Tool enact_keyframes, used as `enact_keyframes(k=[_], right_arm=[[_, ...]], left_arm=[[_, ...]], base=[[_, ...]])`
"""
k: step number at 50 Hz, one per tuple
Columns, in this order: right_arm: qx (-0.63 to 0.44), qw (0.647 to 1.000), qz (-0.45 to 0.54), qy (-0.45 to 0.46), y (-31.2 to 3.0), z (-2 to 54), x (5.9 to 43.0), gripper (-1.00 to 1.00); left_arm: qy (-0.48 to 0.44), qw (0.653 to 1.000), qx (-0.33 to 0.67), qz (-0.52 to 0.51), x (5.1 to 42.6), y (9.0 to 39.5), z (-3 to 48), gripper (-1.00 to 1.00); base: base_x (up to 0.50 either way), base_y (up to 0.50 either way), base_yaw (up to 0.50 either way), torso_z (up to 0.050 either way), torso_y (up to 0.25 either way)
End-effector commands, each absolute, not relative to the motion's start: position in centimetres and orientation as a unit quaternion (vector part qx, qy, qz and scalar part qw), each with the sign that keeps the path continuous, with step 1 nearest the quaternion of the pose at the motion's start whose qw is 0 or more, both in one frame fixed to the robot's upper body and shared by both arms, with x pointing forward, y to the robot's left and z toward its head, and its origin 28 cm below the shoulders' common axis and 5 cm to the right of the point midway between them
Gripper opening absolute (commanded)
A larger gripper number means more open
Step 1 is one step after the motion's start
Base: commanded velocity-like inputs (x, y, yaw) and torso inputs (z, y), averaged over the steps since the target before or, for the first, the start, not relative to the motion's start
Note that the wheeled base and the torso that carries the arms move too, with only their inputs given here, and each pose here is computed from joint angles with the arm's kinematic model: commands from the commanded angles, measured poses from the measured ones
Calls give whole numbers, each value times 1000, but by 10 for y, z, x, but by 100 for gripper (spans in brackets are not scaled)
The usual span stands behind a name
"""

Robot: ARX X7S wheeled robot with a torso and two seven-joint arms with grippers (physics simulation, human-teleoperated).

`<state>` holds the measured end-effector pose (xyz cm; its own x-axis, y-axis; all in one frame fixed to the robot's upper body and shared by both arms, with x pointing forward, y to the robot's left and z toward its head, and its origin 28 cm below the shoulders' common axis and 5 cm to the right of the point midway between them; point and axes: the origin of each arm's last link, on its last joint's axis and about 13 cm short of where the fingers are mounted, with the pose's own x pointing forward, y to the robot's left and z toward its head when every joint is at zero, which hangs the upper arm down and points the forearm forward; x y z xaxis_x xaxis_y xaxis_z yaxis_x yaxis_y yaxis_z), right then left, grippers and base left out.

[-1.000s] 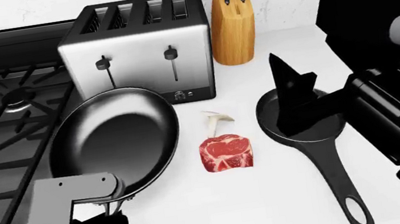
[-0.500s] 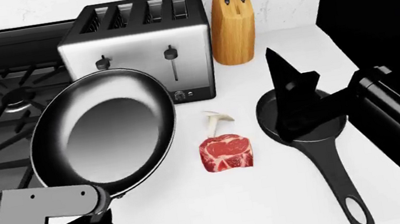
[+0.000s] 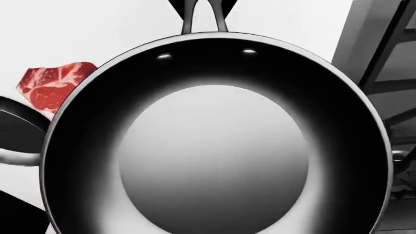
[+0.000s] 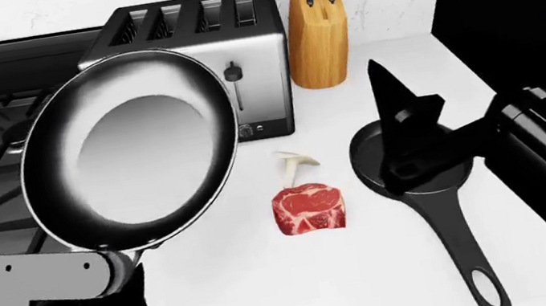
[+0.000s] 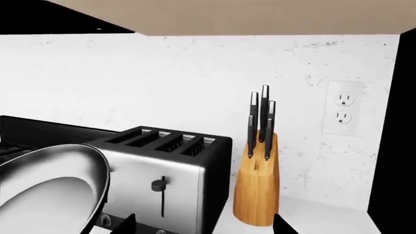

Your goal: Place both pans onto different burners. Then place the mushroom and the steak on different pans.

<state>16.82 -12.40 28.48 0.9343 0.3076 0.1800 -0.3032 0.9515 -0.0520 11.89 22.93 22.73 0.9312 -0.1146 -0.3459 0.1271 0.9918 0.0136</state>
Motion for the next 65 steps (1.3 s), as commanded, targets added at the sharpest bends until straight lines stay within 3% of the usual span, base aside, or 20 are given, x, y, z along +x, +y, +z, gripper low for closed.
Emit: enact_keyframes(k=[1, 14, 16, 30, 65], right_arm=[[-23, 986, 140, -84, -125, 285, 165, 100], [-2, 991, 131, -14, -127, 284, 153, 100], [39, 990, 138, 5, -127, 285, 148, 100], [32, 990, 110, 84, -129, 277, 128, 100], [44, 979, 63, 189, -146, 220, 174, 100]], left_arm=[[100, 992, 20, -69, 127, 232, 242, -100], [47, 996, 14, -80, 142, 233, 257, -100], [43, 996, 6, -81, 147, 233, 259, -100], [-16, 995, -10, -96, 177, 223, 275, -100], [-39, 993, -48, -96, 206, 222, 276, -100]], base=[[0, 0, 0, 0, 0], [0, 0, 0, 0, 1], [0, 0, 0, 0, 0], [0, 0, 0, 1, 1], [0, 0, 0, 0, 1]])
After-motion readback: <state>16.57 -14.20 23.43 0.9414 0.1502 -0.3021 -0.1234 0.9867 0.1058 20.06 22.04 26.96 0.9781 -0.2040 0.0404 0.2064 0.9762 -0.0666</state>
